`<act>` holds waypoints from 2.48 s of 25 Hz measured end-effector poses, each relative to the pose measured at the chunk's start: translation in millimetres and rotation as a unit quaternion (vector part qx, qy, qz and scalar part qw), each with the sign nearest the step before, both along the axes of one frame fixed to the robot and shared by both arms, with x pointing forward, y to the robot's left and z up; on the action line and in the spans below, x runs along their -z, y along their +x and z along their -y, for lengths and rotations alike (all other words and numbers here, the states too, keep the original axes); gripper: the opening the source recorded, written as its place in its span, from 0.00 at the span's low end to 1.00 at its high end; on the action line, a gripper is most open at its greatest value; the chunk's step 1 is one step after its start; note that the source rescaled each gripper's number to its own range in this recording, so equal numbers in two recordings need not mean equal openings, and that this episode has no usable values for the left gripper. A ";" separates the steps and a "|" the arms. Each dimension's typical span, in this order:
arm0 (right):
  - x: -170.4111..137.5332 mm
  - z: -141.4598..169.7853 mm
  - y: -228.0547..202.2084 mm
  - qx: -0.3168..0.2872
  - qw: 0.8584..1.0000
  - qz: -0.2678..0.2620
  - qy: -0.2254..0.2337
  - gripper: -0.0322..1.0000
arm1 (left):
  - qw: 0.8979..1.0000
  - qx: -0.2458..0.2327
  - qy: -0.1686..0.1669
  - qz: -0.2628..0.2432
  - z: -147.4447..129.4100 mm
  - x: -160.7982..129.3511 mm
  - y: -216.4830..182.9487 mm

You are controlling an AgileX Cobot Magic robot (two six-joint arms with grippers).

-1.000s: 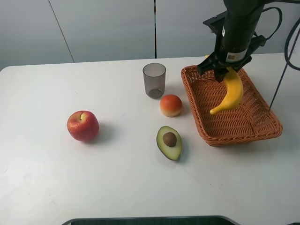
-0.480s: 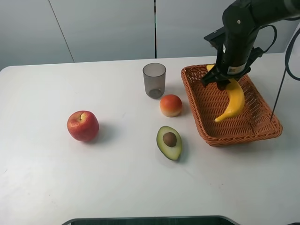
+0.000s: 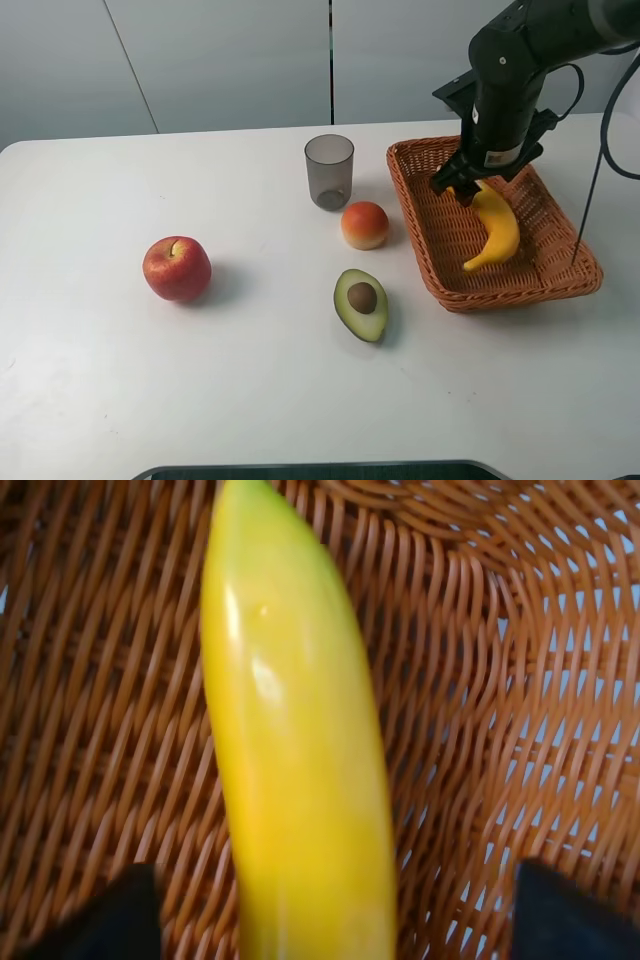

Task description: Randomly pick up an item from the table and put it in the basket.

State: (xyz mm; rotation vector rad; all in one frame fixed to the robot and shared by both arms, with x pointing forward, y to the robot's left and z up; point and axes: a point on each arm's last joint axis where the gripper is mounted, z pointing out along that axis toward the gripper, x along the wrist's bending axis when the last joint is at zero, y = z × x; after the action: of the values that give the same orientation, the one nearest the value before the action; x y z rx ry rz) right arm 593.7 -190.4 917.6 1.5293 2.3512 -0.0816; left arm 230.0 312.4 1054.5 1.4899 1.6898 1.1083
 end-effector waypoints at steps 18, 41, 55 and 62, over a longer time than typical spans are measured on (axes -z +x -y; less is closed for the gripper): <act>-102.7 6.2 -38.8 0.043 0.991 0.081 0.094 1.00 | 1.000 0.000 0.000 0.000 0.0 0.0 0.0; -189.6 111.7 -197.8 0.222 0.939 0.177 0.195 1.00 | 1.000 0.000 0.000 0.000 0.0 0.0 0.0; -181.6 110.6 -292.8 0.176 0.917 0.288 0.214 1.00 | 1.000 0.000 0.000 0.000 0.0 0.0 0.0; -184.8 108.1 -321.2 0.140 0.896 0.348 0.237 1.00 | 1.000 0.000 0.000 0.000 0.0 0.0 0.0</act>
State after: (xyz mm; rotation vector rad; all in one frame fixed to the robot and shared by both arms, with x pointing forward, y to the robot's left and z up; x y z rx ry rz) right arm 272.5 -298.5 1102.4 1.7124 1.6249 0.8824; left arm 230.0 312.4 1054.5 1.4899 1.6898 1.1083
